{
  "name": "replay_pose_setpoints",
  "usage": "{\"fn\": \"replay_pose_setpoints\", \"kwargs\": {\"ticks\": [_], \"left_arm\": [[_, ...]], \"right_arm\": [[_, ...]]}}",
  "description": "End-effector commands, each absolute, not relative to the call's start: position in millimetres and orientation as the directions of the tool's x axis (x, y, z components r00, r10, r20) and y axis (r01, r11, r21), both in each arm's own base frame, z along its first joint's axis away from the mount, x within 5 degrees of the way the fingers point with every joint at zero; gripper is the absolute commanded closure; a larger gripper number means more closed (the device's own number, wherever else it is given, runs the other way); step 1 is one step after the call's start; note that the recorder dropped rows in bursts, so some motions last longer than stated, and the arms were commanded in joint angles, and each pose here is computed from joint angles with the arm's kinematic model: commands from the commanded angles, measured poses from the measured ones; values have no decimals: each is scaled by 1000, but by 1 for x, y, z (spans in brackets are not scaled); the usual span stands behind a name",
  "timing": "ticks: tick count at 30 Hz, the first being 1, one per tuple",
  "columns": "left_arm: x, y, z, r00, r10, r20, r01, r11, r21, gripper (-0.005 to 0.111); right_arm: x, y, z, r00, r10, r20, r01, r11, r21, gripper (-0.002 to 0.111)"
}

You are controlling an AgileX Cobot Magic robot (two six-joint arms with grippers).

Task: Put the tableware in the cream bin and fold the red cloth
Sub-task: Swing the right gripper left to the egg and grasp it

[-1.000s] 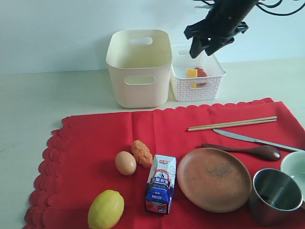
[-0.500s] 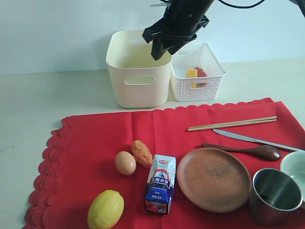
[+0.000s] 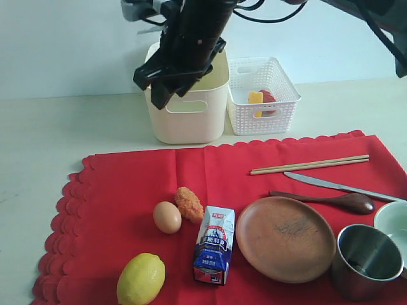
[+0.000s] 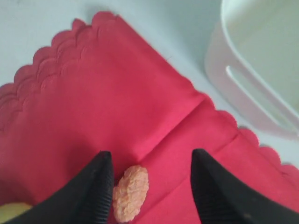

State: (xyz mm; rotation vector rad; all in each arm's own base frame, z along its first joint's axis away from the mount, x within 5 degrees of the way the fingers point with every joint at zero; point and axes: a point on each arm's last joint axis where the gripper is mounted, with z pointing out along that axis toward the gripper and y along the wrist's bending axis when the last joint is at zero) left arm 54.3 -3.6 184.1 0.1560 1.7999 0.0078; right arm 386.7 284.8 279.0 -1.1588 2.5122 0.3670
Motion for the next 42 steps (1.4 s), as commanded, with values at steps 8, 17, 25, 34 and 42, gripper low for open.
{"fn": "replay_pose_setpoints", "kwargs": {"ticks": [8,17,25,34,42], "left_arm": [[54,-4,185,-212,119,-970,107,989,98,95],[54,-4,185,-212,119,-970,107,989,98,95],[54,-4,185,-212,119,-970,107,989,98,95],[54,-4,185,-212,119,-970,107,989,98,95],[54,-4,185,-212,119,-970,107,989,98,95]], "right_arm": [[359,266,230,-634,-702,-325,-757,648,79,59],[351,263,200,-630,-716,-302,-768,631,108,59],[334,284,194,-566,-769,-299,-822,553,135,59],[308,320,162,-467,-859,-210,-880,476,12,59],[302,328,142,-503,-847,-172,-862,507,21,59]]}}
